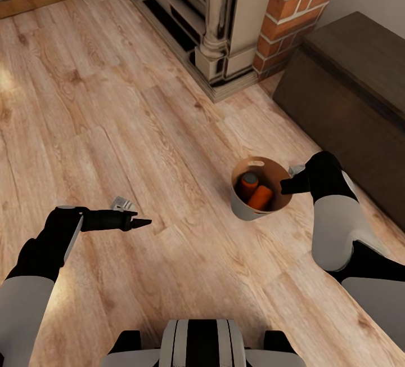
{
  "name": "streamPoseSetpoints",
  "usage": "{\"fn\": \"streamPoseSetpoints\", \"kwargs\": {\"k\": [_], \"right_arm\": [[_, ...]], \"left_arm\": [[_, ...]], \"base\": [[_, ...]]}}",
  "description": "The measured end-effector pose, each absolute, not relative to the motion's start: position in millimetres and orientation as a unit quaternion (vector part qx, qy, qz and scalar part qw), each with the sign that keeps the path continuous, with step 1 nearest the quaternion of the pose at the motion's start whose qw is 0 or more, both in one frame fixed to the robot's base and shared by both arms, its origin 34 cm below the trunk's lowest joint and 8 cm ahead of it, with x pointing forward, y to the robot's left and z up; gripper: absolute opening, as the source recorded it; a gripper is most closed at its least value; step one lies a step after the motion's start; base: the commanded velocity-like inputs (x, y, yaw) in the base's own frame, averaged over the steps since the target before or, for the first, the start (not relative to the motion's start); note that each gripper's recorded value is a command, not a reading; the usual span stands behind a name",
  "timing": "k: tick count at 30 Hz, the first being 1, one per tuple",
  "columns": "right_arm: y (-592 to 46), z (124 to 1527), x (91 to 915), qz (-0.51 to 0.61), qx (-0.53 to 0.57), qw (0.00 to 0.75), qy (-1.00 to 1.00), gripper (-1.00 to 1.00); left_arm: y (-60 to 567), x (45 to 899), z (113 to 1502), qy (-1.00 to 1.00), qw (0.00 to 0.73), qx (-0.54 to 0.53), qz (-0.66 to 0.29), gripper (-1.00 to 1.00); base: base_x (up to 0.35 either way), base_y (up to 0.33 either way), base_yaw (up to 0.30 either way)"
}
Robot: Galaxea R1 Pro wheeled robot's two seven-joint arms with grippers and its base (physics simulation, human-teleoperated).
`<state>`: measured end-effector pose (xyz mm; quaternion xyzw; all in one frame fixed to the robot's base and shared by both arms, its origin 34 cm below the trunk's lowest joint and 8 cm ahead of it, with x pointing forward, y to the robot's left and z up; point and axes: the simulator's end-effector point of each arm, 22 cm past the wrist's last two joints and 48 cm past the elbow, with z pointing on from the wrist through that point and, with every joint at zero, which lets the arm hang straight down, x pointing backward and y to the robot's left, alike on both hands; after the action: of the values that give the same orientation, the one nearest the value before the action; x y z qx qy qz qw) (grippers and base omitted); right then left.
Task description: Put the three can of soda from the living room inside the tash can in the kitchen.
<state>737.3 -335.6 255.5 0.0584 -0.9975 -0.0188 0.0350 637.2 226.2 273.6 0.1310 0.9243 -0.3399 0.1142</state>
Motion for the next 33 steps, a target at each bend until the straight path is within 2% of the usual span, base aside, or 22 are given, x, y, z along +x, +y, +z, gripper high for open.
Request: {"fn": "streamPoseSetpoints", "kwargs": {"k": [33], "right_arm": [[-334,235,732,-0.021,0.058,0.036,-0.997,-1.0]], "left_arm": [[226,632,254,0.924,0.114,0.13,-0.341,1.0]], "base": [[0.0,0.0,0.0]]}}
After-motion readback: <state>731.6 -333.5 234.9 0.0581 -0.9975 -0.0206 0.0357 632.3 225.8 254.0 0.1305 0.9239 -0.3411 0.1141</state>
